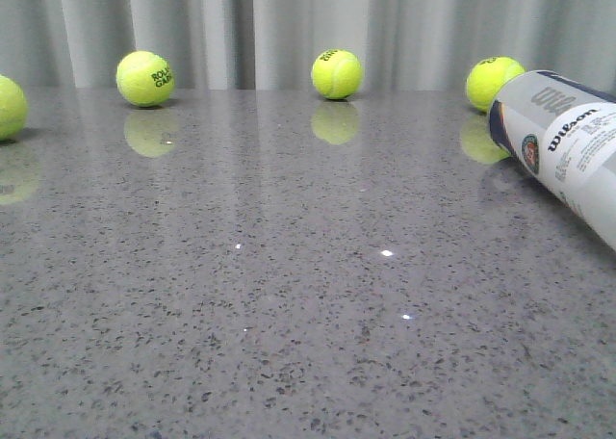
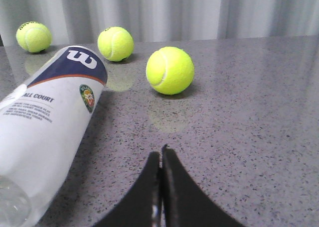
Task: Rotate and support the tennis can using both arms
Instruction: 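Move the right gripper down toward the lying Wilson tennis can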
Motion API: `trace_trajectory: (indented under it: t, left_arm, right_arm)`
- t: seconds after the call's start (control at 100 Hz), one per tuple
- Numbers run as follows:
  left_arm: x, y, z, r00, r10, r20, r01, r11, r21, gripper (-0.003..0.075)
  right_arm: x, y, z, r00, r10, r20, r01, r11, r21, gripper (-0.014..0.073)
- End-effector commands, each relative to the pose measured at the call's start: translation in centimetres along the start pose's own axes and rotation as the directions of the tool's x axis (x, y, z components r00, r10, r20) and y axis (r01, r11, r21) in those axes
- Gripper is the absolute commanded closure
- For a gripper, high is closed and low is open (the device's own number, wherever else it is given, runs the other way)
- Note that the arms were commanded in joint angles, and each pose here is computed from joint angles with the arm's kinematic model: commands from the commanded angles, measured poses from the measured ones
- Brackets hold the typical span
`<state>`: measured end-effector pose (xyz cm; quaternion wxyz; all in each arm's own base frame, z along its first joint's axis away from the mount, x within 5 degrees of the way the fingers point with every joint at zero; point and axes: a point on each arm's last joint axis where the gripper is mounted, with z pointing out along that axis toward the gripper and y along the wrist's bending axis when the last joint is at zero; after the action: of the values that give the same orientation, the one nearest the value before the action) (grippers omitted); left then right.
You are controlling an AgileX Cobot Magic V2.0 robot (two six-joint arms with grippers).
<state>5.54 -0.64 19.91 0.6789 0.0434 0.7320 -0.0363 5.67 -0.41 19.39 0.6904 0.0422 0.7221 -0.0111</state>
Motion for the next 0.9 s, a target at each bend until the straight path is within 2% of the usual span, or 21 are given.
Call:
trace_trajectory:
  t: [0.0, 0.57, 0.74, 0.89]
  left_arm:
    - [0.7, 0.0, 0.0, 0.998, -0.004, 0.070, 0.004, 1.000, -0.004, 0.0741]
    - [0.7, 0.0, 0.0, 0.998, -0.004, 0.070, 0.004, 1.000, -0.004, 0.0741]
    - [0.7, 0.0, 0.0, 0.998, -0.004, 0.070, 0.004, 1.000, -0.004, 0.0741]
    - [0.7, 0.0, 0.0, 0.998, -0.004, 0.070, 0.004, 1.000, -0.004, 0.0741]
  right_arm:
    - [-1.5, 0.0, -0.4, 0.993, -0.005, 0.121, 0.005, 1.000, -0.003, 0.0659]
    - [-1.7, 0.1, -0.4, 0.994, -0.005, 0.109, 0.005, 1.000, -0.003, 0.0659]
    - [-3.7, 0.2, -1.0, 0.999, -0.006, 0.041, 0.006, 1.000, -0.005, 0.0659]
    - [-6.9, 0.4, -1.3, 1.000, -0.007, -0.014, 0.006, 1.000, -0.007, 0.0659]
